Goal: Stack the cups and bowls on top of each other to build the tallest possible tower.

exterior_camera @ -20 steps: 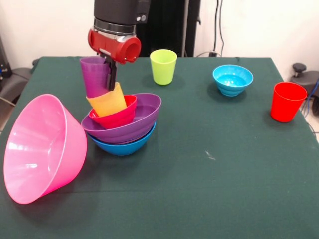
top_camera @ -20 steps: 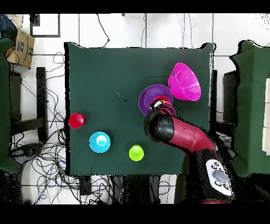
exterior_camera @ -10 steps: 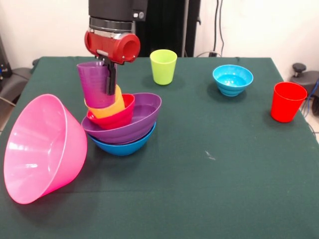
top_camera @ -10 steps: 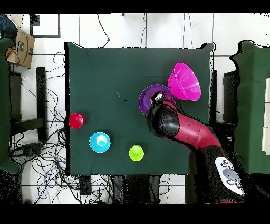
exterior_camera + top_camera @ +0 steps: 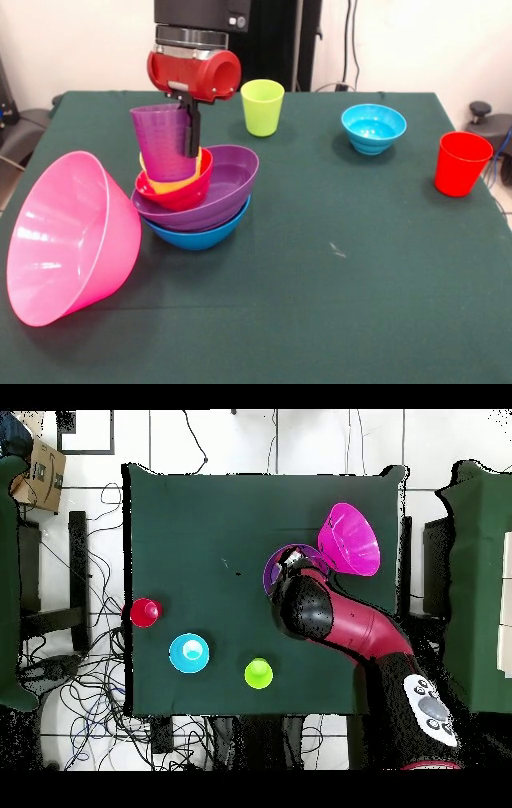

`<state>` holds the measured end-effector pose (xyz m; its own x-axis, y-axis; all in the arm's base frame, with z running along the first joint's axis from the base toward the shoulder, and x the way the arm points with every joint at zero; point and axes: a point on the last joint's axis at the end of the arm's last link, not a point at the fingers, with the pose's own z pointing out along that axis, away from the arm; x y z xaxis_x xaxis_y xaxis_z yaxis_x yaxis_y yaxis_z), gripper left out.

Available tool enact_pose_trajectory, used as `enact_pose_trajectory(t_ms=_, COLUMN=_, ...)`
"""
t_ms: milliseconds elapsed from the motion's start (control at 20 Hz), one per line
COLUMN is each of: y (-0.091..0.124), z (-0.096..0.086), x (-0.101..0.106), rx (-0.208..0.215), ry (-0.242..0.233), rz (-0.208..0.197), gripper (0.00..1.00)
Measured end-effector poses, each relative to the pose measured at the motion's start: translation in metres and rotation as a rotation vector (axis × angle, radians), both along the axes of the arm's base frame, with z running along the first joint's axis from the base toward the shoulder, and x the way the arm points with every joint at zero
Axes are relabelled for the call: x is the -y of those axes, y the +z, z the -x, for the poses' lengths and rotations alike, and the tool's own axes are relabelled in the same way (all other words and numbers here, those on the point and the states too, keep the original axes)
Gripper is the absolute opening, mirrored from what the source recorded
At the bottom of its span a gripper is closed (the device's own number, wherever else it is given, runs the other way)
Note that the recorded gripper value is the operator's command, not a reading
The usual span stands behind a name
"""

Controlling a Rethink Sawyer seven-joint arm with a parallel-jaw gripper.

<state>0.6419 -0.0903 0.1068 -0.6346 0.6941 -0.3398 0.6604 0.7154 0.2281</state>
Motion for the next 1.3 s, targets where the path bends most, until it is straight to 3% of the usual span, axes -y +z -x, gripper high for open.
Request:
enact_pose_trajectory(t_ms=750, y=-0.001, z=0.005, x=-0.009, rx=-0.010, ry=0.010, rz=-0.013, gripper=0.00)
enact_pose_trajectory(t_ms=1300, y=-0.003, z=0.022, x=-0.016, rx=-0.083, ry=0.017, rz=-0.040, gripper=0.00)
